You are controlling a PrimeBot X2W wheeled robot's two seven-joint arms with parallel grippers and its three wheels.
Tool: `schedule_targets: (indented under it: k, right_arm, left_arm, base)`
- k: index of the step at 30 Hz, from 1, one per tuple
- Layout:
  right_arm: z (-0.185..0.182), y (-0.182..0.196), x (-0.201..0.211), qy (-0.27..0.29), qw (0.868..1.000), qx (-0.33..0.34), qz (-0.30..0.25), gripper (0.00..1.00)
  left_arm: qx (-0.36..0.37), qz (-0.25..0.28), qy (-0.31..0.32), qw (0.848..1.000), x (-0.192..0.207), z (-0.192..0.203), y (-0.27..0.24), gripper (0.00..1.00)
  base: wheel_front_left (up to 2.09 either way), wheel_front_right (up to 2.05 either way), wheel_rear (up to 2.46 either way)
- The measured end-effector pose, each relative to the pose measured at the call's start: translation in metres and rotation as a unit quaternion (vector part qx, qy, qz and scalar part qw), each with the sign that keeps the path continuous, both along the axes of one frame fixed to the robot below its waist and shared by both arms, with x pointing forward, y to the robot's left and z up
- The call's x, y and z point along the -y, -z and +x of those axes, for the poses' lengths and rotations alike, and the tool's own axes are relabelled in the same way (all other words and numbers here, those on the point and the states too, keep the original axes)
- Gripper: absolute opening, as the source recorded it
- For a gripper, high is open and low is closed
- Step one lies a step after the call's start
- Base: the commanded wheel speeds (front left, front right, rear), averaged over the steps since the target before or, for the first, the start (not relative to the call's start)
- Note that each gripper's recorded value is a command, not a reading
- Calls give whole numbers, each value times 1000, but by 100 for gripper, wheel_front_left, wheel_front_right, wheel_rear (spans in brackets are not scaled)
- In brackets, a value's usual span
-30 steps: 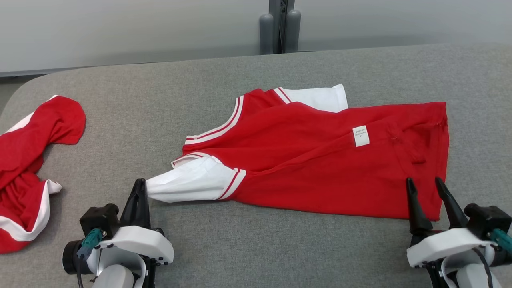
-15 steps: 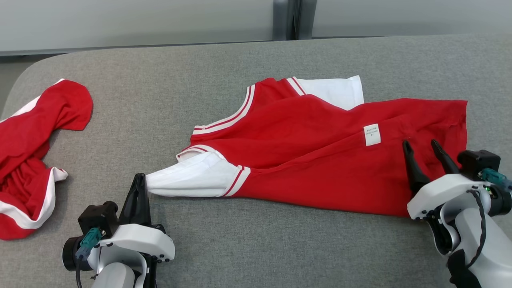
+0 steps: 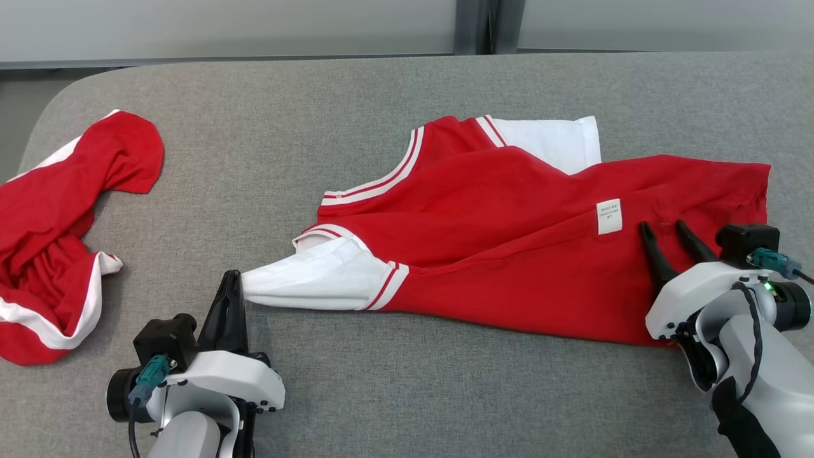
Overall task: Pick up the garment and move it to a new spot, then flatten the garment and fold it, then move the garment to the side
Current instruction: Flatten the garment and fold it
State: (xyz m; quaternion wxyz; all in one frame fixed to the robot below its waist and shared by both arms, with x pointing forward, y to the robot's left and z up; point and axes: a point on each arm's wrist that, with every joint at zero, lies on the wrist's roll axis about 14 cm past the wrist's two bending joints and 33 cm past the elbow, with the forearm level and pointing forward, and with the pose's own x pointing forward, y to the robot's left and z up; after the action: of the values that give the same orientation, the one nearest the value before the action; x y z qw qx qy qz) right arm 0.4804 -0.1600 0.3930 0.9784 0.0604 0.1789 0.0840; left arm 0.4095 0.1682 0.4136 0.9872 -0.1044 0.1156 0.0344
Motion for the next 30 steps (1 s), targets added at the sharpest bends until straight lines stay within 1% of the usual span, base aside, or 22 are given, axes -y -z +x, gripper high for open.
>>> schedule_targets:
  k: [1, 2, 3, 4, 8, 11, 15, 18, 20, 22, 25, 28, 30]
  right_arm:
    - [0, 2, 0, -2, 1000, -3, -3, 49]
    - [0, 2, -1, -7, 1000, -5, -7, 37]
    - [1, 2, -2, -10, 1000, -5, -10, 20]
    - [3, 0, -3, -15, 1000, -2, -14, 0]
    - [5, -7, -4, -20, 1000, 9, -15, 0]
    - [10, -24, 3, -14, 999, 35, -14, 0]
    - [22, -67, 14, 1, 995, 100, -3, 0]
    - [22, -102, 24, 12, 989, 150, 3, 0]
    - [21, -130, 35, 19, 982, 189, 2, 0]
    - [17, -153, 42, 21, 975, 221, -4, 0]
    - [10, -188, 48, 22, 964, 265, 3, 0]
    - [1, -218, 52, 16, 956, 292, 7, 0]
    - [-3, -246, 58, 15, 949, 315, 10, 0]
  left_arm:
    - [0, 0, 0, 1000, 0, 0, 0, 0]
    - [0, 1, 0, 1000, 0, 1, 0, 0]
    - [1, 1, 0, 1000, 0, 1, 0, 0]
    - [2, 1, 0, 1000, -1, 2, 0, 0]
    - [4, 3, 0, 1000, -1, 2, -1, 0]
    - [20, 2, -1, 1000, -2, 6, -10, 0]
    - [66, -26, -12, 997, -5, 15, -38, 0]
    - [126, -43, -8, 991, -4, 27, -77, 0]
    - [184, -58, 4, 981, -1, 36, -116, 0]
    - [239, -76, 12, 968, 2, 40, -154, 0]
    - [291, -100, 29, 951, 8, 38, -196, 0]
    - [337, -98, 59, 935, 13, 38, -242, 0]
    - [371, -99, 80, 920, 19, 35, -275, 0]
  base:
    - [0, 0, 0]
    - [0, 0, 0]
    - [0, 0, 0]
    - [0, 0, 0]
    - [0, 0, 0]
    - [0, 0, 0]
    - [0, 0, 0]
    - [0, 0, 0]
    - [0, 0, 0]
    - [0, 0, 0]
    - [0, 0, 0]
    - [0, 0, 0]
    - [0, 0, 0]
